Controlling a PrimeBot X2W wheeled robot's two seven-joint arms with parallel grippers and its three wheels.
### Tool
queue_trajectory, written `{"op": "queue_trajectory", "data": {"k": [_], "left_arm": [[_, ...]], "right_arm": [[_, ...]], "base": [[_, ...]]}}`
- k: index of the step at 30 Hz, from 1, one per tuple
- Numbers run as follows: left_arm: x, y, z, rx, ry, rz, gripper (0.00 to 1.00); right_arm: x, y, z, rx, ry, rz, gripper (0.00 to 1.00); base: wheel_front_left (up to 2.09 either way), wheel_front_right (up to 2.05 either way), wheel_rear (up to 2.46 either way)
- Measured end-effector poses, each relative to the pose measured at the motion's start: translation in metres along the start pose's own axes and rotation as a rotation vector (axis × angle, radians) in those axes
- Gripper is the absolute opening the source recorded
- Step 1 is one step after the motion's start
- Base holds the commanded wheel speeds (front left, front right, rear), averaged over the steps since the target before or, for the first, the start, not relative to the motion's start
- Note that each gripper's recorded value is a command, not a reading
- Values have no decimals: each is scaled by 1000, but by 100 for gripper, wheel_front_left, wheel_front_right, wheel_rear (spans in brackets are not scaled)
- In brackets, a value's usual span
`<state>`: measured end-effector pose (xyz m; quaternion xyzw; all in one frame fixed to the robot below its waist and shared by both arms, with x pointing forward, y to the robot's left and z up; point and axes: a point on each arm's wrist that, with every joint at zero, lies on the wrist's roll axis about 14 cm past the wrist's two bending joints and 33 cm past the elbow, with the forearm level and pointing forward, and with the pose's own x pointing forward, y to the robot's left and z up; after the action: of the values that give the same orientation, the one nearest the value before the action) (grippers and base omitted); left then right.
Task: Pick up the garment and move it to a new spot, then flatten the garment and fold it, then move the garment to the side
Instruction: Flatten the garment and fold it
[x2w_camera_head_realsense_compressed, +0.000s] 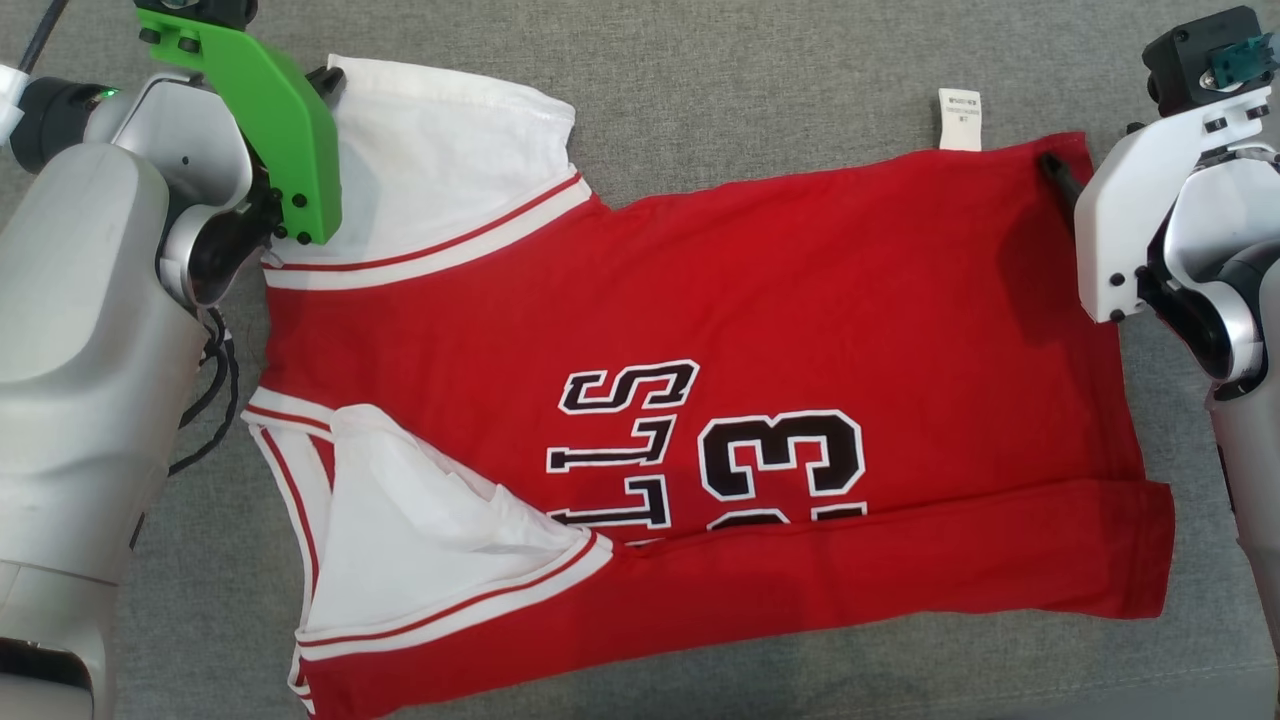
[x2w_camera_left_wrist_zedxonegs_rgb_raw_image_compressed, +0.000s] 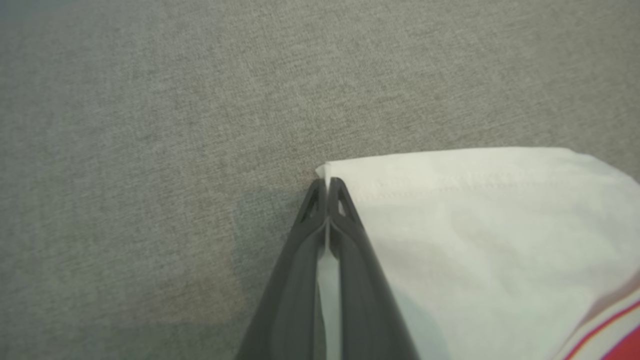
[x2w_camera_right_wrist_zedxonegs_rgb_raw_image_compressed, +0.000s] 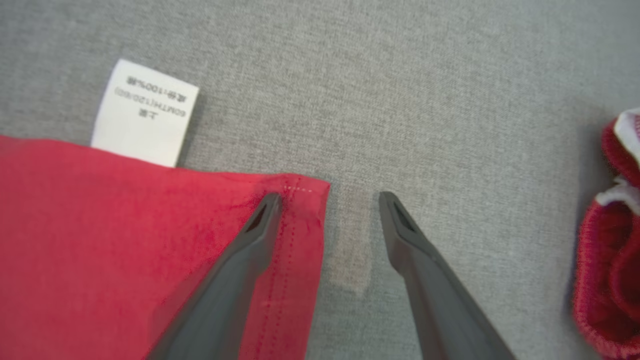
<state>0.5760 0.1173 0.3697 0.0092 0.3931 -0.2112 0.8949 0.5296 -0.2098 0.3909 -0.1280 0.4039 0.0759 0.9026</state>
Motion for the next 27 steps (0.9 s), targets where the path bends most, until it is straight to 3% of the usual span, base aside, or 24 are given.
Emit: {"op": "queue_trajectory", "data": {"k": [3, 6, 7, 10, 13, 27], "left_arm": [[1, 0, -1, -5, 1, -2, 0], [1, 1, -1, -7, 1, -2, 0], [2, 1, -1, -8, 1, -1, 0], [2, 2, -1, -9, 0, 0, 0], [1, 1, 0, -11, -5, -1, 0], [-42, -14, 33, -94, -221, -71, 0]], "right_arm": [[3, 5, -3, 8, 6, 21, 98], [5, 8, -5, 7, 17, 37, 38], [6, 9, -5, 6, 20, 41, 28], [7, 12, -6, 3, 30, 57, 23], [7, 12, -6, -6, 32, 57, 0], [-20, 14, 9, -5, -112, 69, 0]], "base": [[0, 0, 0], [0, 0, 0], [0, 0, 0], [0, 0, 0], [0, 0, 0], [0, 0, 0]]}}
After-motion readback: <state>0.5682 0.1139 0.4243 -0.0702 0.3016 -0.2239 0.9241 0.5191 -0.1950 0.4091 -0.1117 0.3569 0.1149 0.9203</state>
